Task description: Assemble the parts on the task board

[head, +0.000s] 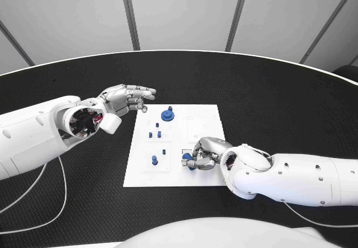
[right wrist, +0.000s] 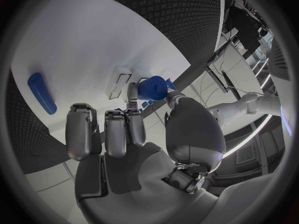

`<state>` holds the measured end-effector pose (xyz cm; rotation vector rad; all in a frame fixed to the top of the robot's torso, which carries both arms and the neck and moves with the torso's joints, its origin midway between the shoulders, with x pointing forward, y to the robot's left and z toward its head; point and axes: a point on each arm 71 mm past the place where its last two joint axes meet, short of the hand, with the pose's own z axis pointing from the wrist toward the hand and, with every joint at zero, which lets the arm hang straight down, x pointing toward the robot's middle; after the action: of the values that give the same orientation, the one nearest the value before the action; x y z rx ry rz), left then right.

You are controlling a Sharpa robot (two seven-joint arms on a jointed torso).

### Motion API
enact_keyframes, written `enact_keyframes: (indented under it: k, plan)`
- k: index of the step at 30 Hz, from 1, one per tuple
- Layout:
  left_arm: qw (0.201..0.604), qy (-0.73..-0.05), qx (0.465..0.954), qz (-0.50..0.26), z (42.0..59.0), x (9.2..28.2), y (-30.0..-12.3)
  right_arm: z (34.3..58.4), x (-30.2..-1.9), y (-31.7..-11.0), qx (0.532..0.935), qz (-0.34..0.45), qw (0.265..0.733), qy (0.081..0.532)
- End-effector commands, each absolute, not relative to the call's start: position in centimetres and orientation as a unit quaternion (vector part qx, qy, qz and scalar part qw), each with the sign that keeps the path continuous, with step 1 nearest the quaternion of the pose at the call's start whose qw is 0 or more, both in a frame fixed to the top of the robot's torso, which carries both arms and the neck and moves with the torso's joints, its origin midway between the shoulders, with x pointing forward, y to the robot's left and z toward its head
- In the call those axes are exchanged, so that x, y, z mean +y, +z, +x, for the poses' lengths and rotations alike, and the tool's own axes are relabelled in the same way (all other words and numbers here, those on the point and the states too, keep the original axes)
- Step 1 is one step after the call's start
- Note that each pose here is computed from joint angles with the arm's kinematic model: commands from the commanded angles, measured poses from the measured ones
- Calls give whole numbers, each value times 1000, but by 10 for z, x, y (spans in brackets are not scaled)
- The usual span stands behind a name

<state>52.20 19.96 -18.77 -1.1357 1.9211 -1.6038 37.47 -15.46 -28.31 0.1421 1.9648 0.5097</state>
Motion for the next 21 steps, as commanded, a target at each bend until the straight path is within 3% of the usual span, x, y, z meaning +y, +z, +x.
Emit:
enact_keyframes:
  k: [1,21]
  plan:
    - [195,-572,686,-405,522,199,-188,375,-155,-284,824,58,523,210]
    - [195,-571,686,-406,521,200,-188,379,-153,-285,818,62,536,202]
